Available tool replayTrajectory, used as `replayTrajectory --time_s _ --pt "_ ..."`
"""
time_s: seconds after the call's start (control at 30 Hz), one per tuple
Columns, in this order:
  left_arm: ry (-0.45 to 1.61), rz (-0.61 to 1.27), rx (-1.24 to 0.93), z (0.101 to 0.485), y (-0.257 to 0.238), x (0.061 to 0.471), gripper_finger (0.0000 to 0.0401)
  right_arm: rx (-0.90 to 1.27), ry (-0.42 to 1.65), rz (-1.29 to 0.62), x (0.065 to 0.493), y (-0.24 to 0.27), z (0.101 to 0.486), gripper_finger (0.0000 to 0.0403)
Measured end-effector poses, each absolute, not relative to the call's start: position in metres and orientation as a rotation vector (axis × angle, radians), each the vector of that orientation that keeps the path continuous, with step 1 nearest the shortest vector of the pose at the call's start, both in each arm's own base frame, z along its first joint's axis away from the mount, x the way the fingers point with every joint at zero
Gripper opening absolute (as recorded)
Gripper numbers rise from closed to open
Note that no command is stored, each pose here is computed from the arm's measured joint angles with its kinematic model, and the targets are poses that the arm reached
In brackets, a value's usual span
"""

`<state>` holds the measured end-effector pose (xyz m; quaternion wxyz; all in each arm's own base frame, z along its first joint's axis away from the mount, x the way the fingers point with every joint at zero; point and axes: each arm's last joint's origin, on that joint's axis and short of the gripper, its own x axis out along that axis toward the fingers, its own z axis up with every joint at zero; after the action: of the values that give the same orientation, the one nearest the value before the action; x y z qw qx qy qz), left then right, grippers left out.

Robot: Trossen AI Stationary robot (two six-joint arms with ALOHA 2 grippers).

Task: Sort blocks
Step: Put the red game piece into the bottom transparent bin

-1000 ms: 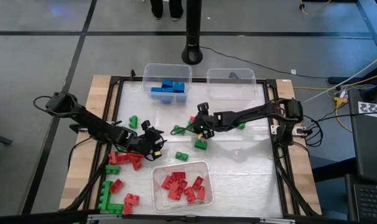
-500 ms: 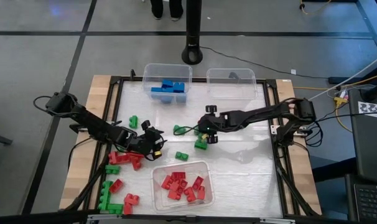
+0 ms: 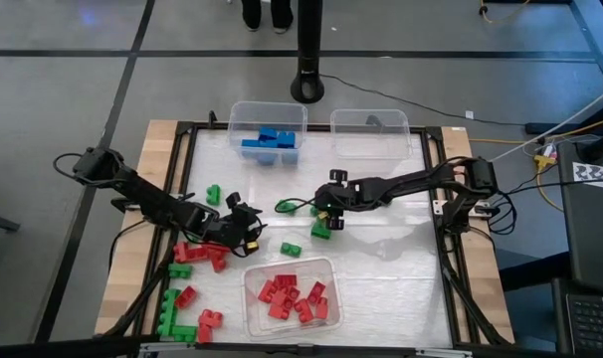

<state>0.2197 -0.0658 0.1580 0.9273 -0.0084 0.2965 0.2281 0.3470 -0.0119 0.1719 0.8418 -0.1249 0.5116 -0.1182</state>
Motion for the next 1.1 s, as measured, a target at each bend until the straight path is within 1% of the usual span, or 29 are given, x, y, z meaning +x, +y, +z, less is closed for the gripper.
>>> replayTrajectory --time_s 0.2,0.47,0.6,0.73,0.93,1.0,1.1 --pt "0.608 0.468 -0.017 0.158 -0.066 0.220 0.0198 -0.210 1.109 -0.240 0.347 -0.011 0.166 0.0156" --pt "0.607 0.467 -0.018 0.158 -0.066 0.220 0.0198 -0.222 1.134 -0.272 0.352 -0.014 0.151 0.0156" --pt "0.606 0.468 -0.021 0.158 -0.066 0.220 0.0198 -0.226 1.133 -0.276 0.353 -0.015 0.150 0.0160" --pt "0.606 0.468 -0.021 0.158 -0.066 0.220 0.0198 -0.214 1.135 -0.285 0.352 -0.017 0.150 0.0188" --pt "0.606 0.465 -0.027 0.158 -0.066 0.220 0.0198 -0.138 1.150 -0.292 0.351 -0.025 0.148 0.0239" --pt "0.609 0.459 -0.030 0.158 -0.066 0.220 0.0198 -0.088 1.154 -0.283 0.350 -0.029 0.148 0.0249" --pt "0.612 0.453 -0.033 0.158 -0.066 0.220 0.0198 -0.018 1.165 -0.224 0.349 -0.032 0.147 0.0254"
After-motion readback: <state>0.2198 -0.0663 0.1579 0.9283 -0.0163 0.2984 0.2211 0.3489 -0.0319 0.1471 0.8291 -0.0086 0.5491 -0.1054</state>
